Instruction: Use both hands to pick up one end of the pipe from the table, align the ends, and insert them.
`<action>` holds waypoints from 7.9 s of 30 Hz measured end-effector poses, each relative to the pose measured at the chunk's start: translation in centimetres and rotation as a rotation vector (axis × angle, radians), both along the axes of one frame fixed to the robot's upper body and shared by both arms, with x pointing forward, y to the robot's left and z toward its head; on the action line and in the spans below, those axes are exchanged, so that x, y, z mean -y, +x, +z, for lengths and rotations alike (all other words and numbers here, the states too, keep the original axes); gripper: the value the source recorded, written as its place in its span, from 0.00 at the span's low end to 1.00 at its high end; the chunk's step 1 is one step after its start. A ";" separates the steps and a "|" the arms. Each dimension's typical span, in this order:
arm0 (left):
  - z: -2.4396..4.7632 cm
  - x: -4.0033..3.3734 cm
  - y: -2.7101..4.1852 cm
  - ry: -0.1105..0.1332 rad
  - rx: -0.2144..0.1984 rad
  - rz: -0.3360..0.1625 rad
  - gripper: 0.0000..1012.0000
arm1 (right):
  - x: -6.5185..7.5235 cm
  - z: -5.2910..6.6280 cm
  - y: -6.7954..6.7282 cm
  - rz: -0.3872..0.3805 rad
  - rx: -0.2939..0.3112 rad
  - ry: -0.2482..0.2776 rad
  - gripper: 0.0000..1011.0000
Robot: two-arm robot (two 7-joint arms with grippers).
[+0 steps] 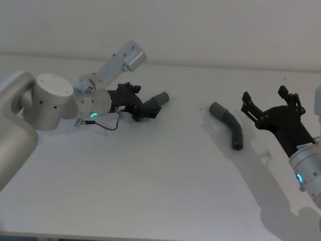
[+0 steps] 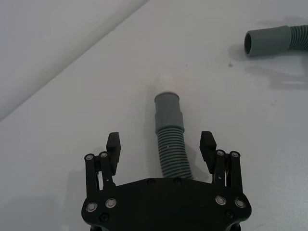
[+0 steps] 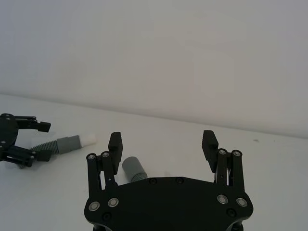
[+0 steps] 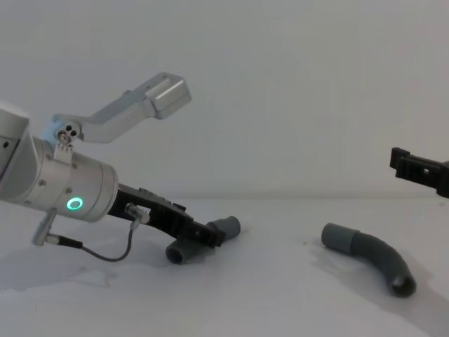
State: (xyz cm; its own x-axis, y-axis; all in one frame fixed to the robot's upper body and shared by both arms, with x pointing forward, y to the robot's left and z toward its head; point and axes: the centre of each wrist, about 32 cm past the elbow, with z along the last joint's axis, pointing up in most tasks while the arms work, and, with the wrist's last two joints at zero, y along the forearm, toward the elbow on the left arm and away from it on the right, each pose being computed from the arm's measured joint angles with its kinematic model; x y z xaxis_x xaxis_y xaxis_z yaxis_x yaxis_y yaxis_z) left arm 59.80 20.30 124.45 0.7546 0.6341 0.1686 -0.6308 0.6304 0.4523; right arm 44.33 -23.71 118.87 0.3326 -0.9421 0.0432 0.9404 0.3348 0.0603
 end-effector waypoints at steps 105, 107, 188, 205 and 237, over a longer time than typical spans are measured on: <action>0.53 1.31 2.15 0.032 -0.120 -0.007 0.34 | -0.1 3.7 1.6 0.172 -0.236 -0.184 0.99; 0.52 1.31 2.15 0.032 -0.120 -0.007 0.33 | -0.1 4.0 1.9 0.178 -0.265 -0.190 0.99; 0.52 1.31 2.14 0.032 -0.120 -0.007 0.33 | -1.8 2.5 7.0 0.152 -0.553 -0.183 0.74; 0.52 1.31 2.14 0.032 -0.120 -0.007 0.33 | -1.9 2.4 7.1 0.154 -0.554 -0.184 0.24; 1.63 1.68 2.37 0.064 -0.026 -0.038 0.33 | -1.2 2.9 6.2 0.178 -0.390 -0.137 0.18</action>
